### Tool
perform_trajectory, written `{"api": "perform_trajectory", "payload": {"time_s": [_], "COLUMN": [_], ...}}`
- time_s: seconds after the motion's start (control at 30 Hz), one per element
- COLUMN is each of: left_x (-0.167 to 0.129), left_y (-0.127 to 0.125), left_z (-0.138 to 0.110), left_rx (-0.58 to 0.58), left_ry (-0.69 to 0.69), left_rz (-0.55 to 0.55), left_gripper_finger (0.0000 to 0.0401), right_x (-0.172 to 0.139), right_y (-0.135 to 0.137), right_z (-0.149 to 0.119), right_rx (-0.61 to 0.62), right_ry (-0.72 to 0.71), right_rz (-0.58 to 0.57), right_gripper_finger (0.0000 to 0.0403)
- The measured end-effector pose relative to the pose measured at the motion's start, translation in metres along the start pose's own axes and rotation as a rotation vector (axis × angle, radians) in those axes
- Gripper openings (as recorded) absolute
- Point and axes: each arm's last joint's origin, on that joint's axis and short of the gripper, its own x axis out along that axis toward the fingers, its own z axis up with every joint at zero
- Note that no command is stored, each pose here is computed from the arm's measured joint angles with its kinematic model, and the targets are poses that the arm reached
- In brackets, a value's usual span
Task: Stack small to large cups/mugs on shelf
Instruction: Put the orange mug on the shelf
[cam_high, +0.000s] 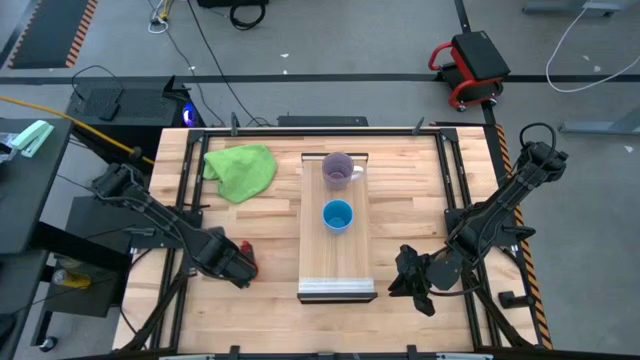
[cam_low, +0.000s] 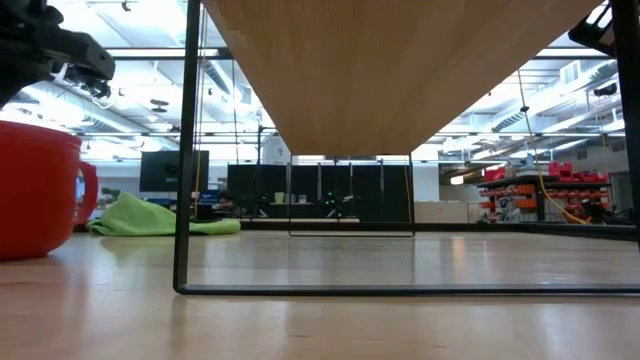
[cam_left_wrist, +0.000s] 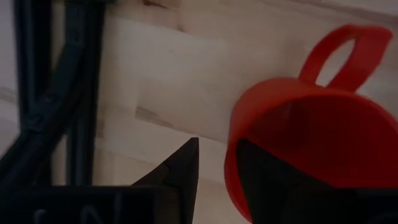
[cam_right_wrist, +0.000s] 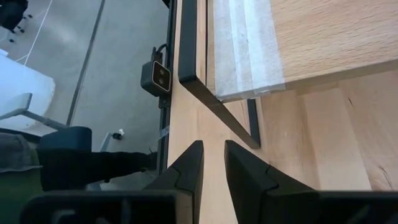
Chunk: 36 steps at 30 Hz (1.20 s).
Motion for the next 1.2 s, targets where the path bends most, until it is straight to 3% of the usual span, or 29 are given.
{"api": "perform_trajectory", "payload": {"time_s": [0.37, 0.67, 1.03, 1.2], "left_x": [0.0, -0.001, -0.005, -0.024], "left_y": [0.005, 0.011, 0.012, 0.018], "left_z": [0.005, 0.012, 0.012, 0.002], "left_rx": [0.081, 0.081, 0.068, 0.174], "left_ry": [-0.048, -0.122, -0.128, -0.052], "left_rz": [0.055, 0.115, 0.064, -0.039], "left_gripper_finger": [0.0082, 0.0066, 0.0055, 0.0044], "right_x": [0.0, 0.0, 0.0, 0.0], "right_y": [0.0, 0.0, 0.0, 0.0], "right_z": [0.0, 0.0, 0.001, 0.001], "right_rx": [0.003, 0.022, 0.03, 0.023], "right_ry": [-0.005, -0.011, -0.02, -0.02], "right_rz": [-0.004, -0.009, -0.017, -0.017], "right_gripper_finger": [0.0073, 0.0073, 0.0073, 0.0073]}}
